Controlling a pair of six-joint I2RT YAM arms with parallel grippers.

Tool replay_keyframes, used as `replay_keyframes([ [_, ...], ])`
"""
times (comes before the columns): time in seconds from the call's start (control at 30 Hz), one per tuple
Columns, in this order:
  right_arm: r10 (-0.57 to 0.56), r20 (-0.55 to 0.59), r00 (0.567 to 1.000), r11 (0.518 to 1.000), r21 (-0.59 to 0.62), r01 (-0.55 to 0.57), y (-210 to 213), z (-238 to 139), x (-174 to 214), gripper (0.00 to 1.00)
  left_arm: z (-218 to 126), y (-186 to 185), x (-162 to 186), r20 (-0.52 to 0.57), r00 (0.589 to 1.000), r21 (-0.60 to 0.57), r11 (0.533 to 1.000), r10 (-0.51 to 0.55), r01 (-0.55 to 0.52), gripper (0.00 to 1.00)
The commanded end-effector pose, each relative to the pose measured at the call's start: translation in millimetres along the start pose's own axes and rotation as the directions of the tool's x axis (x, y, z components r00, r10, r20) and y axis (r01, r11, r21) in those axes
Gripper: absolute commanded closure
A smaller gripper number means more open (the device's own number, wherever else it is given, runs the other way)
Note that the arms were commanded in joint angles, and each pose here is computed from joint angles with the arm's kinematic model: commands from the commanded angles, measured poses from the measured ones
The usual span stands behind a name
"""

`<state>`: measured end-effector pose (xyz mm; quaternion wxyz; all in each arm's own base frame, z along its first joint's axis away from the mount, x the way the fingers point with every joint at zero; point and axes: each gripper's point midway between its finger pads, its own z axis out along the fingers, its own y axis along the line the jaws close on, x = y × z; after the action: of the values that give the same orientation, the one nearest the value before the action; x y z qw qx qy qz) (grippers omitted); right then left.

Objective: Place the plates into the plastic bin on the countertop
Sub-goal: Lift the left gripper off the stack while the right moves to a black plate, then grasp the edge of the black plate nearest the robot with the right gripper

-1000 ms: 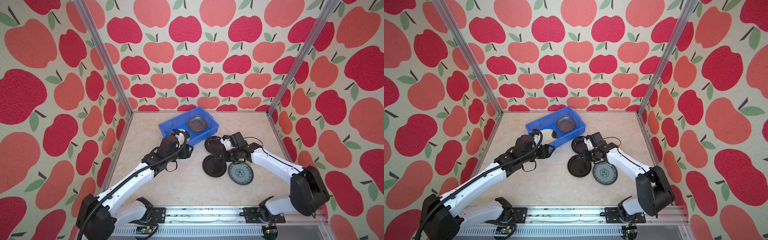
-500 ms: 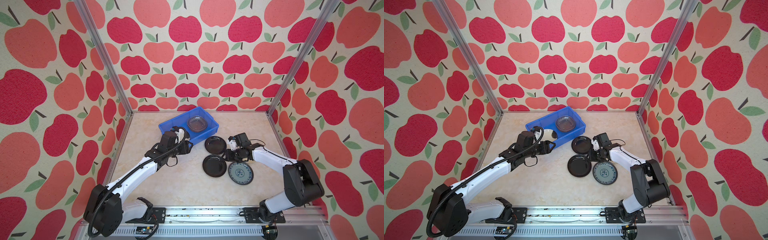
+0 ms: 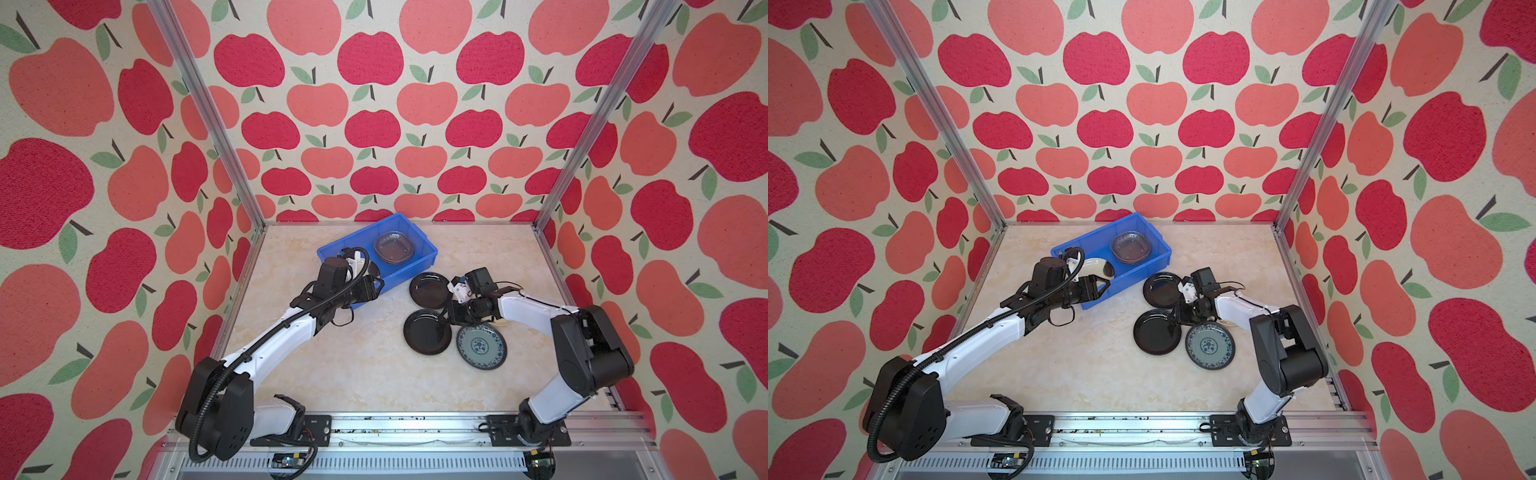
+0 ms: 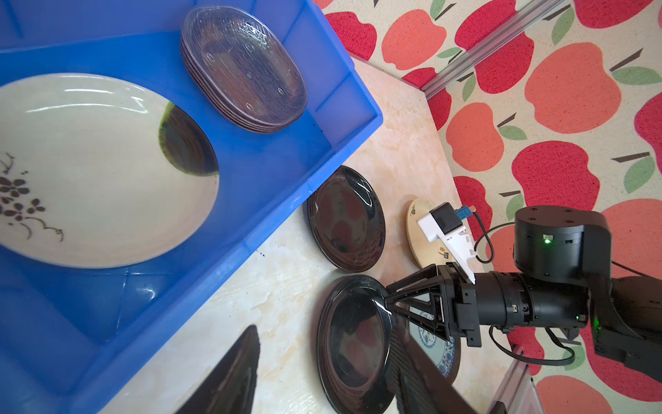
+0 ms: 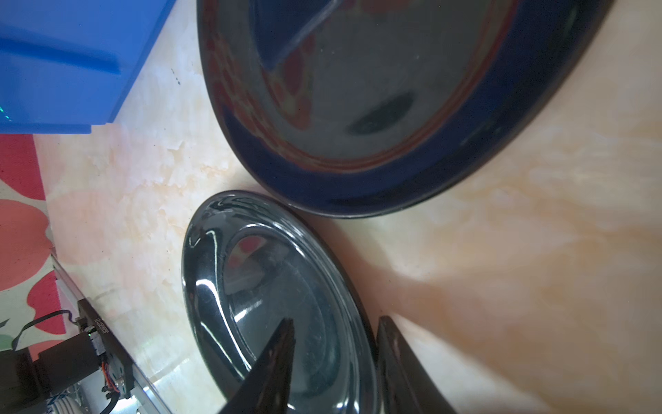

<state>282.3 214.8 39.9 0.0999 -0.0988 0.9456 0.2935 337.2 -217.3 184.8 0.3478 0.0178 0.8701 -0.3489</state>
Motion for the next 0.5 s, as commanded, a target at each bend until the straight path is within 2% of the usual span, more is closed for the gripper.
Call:
replay_keyframes([
  [0.0,0.02,-0.031,0.999,0.994,-0.108,-0.023,10.4,9.7,6.9,0.61,3.6,-1.8,-3.9,0.004,1.0,0.027,0.999,-0.016,0.016,0.41],
  [0.17,0.029,-0.066,0.997,0.98,-0.193,-0.041,22.5,17.7,16.8,0.64,4.6,1.9,-2.8,0.005,1.0,0.016,1.0,-0.016,0.016,0.41],
  [0.47,0.037,-0.089,0.995,0.978,-0.202,-0.054,21.9,27.9,25.7,0.71,5.5,10.6,-3.7,0.008,1.0,0.001,1.0,-0.026,0.026,0.41],
])
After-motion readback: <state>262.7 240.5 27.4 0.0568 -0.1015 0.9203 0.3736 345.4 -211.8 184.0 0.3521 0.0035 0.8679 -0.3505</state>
